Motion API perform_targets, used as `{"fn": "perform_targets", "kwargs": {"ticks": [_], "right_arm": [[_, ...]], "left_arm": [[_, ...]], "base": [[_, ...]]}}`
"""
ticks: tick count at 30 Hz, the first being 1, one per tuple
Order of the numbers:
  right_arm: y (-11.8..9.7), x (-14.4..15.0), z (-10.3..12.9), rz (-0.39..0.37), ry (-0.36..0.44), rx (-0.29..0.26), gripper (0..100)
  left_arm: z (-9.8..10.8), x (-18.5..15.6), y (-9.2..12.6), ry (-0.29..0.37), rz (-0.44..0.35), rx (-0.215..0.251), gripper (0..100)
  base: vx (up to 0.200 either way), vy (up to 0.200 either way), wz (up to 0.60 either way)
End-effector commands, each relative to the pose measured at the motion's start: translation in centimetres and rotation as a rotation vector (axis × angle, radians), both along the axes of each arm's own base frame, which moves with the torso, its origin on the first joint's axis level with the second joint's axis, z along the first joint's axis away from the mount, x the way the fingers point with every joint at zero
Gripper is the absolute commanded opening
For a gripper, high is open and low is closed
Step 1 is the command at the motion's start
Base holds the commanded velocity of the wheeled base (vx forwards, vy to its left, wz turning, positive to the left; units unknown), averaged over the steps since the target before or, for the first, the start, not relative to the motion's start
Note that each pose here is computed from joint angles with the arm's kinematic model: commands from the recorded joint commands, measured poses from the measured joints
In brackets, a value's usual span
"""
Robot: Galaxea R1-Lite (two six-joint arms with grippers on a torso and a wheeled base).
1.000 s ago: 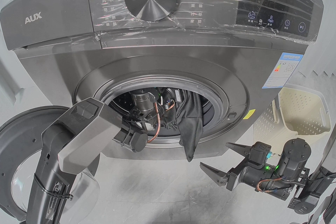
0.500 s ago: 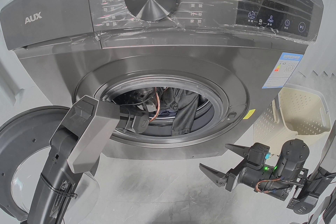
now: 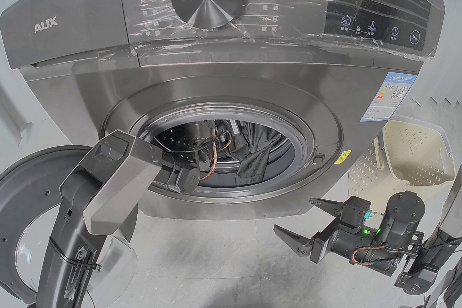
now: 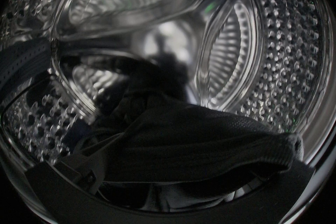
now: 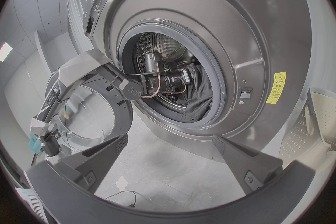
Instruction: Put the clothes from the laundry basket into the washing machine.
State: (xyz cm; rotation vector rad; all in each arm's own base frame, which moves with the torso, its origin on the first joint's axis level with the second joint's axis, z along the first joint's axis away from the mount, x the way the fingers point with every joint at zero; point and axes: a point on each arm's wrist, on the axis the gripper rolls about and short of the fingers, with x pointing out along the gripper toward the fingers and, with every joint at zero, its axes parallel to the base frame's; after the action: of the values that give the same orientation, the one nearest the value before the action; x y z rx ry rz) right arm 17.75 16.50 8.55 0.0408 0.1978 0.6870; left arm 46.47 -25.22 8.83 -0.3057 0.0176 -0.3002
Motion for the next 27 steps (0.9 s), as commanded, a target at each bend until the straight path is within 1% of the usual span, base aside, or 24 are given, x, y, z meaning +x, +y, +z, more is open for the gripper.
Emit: {"fn": "perform_targets", "kwargs": {"ticks": [1,4,5,6,7,8,9,10,12,14,18,19,22,25,27], "right_arm": [[0.0,0.0,0.0,0.001,-0.001,0.001,100],[0.0,0.0,0.0,0.001,-0.001,0.001,100],[0.0,0.0,0.0,0.001,-0.001,0.001,100],[0.0,0.0,0.1,0.001,-0.002,0.002,100],[0.0,0.0,0.0,0.001,-0.001,0.001,100],[0.0,0.0,0.0,0.001,-0.001,0.001,100],[0.0,0.0,0.0,0.001,-0.001,0.001,100],[0.0,0.0,0.0,0.001,0.0,0.0,100],[0.0,0.0,0.0,0.002,0.001,-0.001,100],[0.0,0.0,-0.1,0.001,0.002,-0.002,100],[0.1,0.0,-0.1,0.002,0.003,-0.003,100],[0.1,0.0,-0.1,0.002,0.003,-0.003,100],[0.1,0.0,-0.1,0.004,0.004,-0.004,100],[0.1,0.0,-0.2,0.004,0.006,-0.005,100],[0.2,-0.1,-0.2,0.008,0.005,-0.005,100]], "left_arm": [[-0.2,-1.8,0.4,0.083,-0.024,0.031,100],[-1.0,-2.8,-0.2,0.116,-0.074,0.051,100],[-1.0,-2.8,-0.2,0.116,-0.074,0.051,100],[-1.6,-3.6,-0.7,0.139,-0.109,0.069,100],[-2.0,-4.0,-1.0,0.149,-0.125,0.085,100],[-2.3,-4.2,-1.1,0.156,-0.14,0.102,100],[-2.4,-4.2,-1.1,0.156,-0.141,0.104,100],[-3.0,-4.6,-1.4,0.163,-0.166,0.137,100],[-3.6,-4.9,-1.8,0.166,-0.181,0.158,100],[-4.3,-4.9,-2.1,0.173,-0.188,0.168,100],[-4.5,-4.9,-2.4,0.172,-0.193,0.168,100],[-4.4,-4.8,-2.4,0.168,-0.193,0.166,0],[-4.0,-4.7,-2.5,0.149,-0.193,0.15,0],[-3.9,-4.6,-2.6,0.136,-0.191,0.144,0],[-3.7,-4.3,-2.7,0.117,-0.189,0.131,0]], "base": [[0.0,0.0,0.0],[0.0,0.0,0.0],[0.0,0.0,0.0],[0.0,0.0,0.0],[0.0,0.0,0.0],[0.0,0.0,0.0],[0.0,0.0,0.0],[0.0,0.0,0.0],[0.0,0.0,0.0],[0.0,0.0,0.0],[0.0,0.0,0.0],[0.0,0.0,0.0],[0.0,0.0,0.0],[0.0,0.0,0.0],[0.0,0.0,0.0]]}}
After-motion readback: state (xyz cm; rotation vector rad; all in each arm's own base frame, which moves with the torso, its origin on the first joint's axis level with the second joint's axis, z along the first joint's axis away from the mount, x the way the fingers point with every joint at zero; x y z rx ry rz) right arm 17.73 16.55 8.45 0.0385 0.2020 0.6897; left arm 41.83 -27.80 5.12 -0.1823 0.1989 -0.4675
